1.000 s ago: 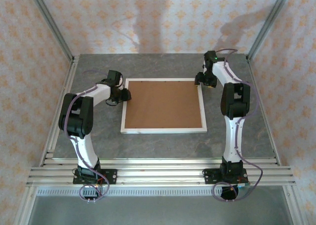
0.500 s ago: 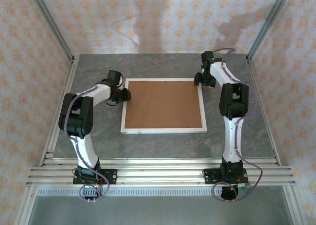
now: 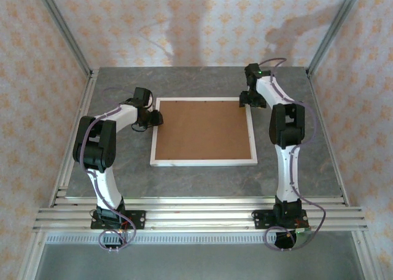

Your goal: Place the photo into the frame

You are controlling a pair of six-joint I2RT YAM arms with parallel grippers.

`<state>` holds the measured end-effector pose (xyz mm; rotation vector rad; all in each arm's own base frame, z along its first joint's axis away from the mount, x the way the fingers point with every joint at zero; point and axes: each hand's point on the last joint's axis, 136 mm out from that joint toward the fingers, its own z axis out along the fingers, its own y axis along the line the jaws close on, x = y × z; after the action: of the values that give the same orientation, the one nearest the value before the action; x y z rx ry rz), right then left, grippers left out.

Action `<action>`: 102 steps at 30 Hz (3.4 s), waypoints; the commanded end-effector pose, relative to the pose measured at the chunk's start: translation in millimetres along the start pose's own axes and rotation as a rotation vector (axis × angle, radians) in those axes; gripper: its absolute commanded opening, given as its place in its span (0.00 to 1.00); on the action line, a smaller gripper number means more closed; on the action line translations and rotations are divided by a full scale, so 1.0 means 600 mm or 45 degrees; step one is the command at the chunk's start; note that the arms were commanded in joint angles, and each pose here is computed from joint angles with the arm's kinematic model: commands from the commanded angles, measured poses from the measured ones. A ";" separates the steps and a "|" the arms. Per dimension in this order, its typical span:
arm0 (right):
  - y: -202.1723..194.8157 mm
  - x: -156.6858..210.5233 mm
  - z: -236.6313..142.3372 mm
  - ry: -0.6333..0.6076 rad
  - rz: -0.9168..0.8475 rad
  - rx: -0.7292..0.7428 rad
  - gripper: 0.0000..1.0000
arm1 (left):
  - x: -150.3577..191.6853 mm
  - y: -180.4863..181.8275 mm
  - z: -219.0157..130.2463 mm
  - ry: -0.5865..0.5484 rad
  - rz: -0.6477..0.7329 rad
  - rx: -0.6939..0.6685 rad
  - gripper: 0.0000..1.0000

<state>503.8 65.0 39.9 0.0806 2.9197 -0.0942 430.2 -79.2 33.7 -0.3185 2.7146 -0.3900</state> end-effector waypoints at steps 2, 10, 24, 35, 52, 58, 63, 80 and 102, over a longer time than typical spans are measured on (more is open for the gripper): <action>0.046 0.122 0.054 0.368 -0.115 -0.013 0.73 | 0.048 0.021 0.013 0.120 -0.017 -0.076 0.35; 0.081 0.105 0.045 0.349 -0.095 -0.221 0.73 | 0.033 0.012 -0.008 0.075 -0.012 -0.057 0.35; -0.014 0.057 -0.102 -0.027 0.112 -0.140 0.72 | 0.026 0.012 -0.017 0.030 -0.043 -0.043 0.35; -0.059 0.206 -0.142 0.002 0.198 -0.072 0.71 | 0.023 0.014 -0.018 0.011 -0.052 -0.037 0.35; -0.034 0.265 -0.075 0.089 0.213 -0.130 0.70 | 0.021 0.012 -0.022 0.002 -0.064 -0.029 0.35; -0.037 0.262 -0.058 0.099 0.200 -0.106 0.70 | 0.022 0.012 -0.021 0.004 -0.064 -0.028 0.35; -0.021 0.275 -0.041 0.163 0.189 -0.145 0.70 | 0.021 0.011 -0.022 0.002 -0.064 -0.026 0.35; 0.080 0.342 -0.004 0.386 0.056 -0.208 0.71 | 0.037 0.000 -0.015 0.001 -0.105 0.025 0.34; 0.137 0.354 0.022 0.462 0.205 -0.641 0.71 | 0.036 -0.002 -0.021 -0.013 -0.103 0.034 0.34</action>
<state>333.9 110.0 16.5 0.2793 3.0778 0.3739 421.6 -48.3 36.1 -0.4808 2.6420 -0.2737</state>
